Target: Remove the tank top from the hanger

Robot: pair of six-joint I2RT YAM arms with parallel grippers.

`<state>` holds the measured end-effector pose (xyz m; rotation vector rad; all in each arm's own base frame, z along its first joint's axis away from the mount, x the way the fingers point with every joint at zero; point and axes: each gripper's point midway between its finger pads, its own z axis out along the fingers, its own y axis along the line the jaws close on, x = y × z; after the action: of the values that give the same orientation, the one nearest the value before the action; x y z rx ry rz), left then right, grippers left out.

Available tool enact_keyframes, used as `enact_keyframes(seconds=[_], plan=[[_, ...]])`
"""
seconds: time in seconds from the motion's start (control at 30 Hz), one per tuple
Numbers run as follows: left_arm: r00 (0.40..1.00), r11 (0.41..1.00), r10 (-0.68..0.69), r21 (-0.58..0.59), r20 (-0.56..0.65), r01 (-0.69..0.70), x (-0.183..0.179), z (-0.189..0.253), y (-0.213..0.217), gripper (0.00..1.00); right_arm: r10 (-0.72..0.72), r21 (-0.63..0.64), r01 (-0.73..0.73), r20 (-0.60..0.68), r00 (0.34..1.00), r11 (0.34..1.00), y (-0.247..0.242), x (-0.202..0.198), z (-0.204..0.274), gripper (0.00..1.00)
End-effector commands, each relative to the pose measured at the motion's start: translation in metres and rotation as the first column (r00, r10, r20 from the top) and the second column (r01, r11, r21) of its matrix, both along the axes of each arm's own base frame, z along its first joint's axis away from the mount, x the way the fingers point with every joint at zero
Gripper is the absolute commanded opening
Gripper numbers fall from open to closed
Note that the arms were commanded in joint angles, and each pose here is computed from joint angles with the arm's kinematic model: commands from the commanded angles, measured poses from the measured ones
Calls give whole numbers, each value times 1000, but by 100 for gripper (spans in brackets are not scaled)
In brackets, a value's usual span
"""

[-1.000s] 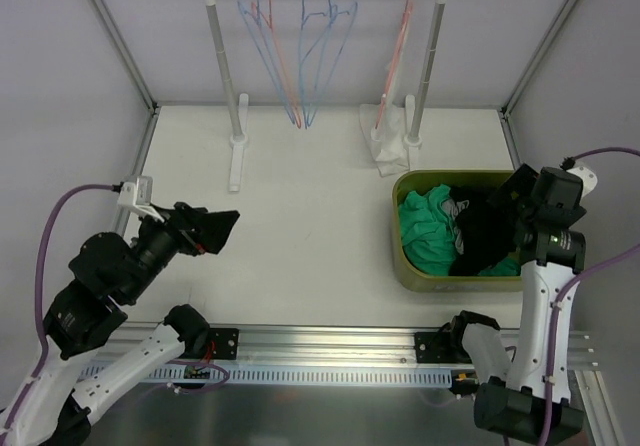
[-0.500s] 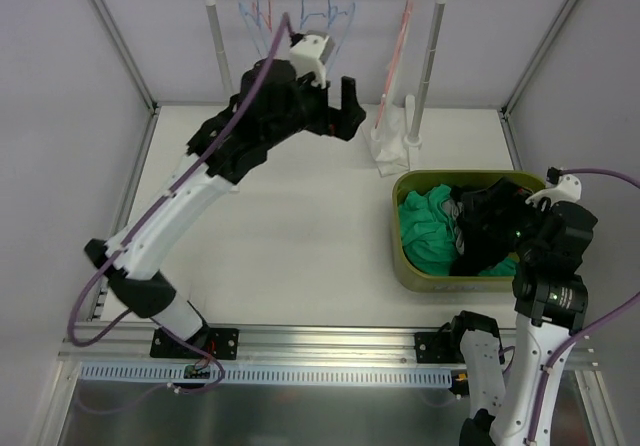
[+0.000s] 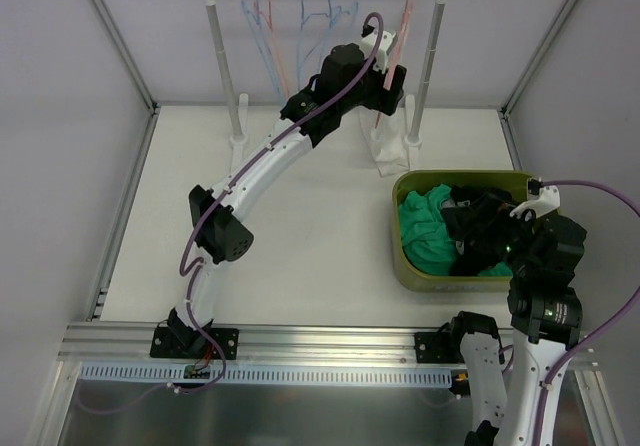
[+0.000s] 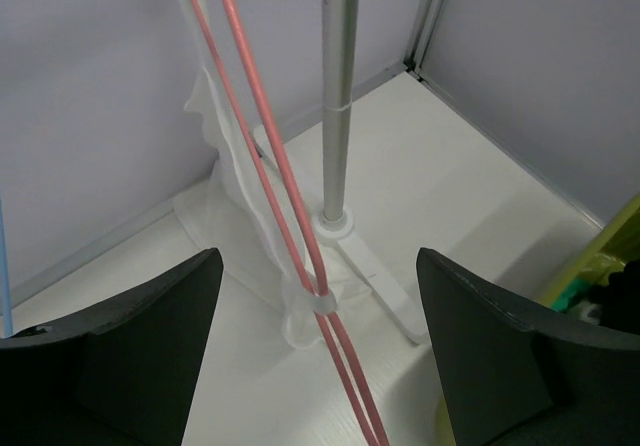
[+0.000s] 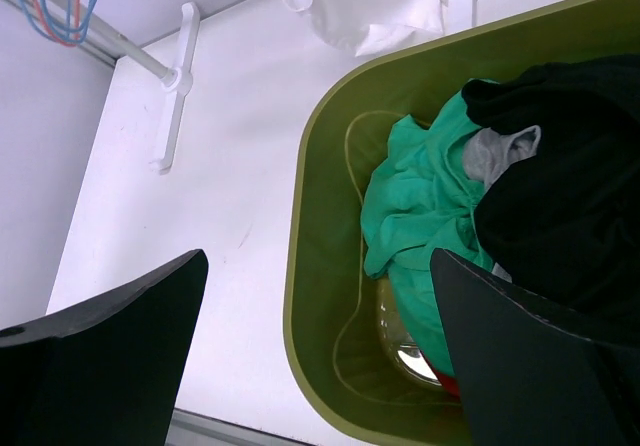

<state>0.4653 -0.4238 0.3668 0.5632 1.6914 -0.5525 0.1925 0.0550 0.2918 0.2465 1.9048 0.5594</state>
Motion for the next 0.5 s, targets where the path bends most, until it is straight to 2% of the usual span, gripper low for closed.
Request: enact_keyframes(seconds=[0.0,0.37,0.47], plan=[[985,989,-10,-141,173,35,12,58,-2,80,51,-7,-51,35,998,999,9,-8,7,100],[979,986,-27,-158,202,60,39,35,-21,59,90,-3,-90,39,995,996,16,-13,8,99],[979,987,-13,-154,203,45,45,28,-20,49,95,-6,-95,50,994,995,17,-14,10,99]])
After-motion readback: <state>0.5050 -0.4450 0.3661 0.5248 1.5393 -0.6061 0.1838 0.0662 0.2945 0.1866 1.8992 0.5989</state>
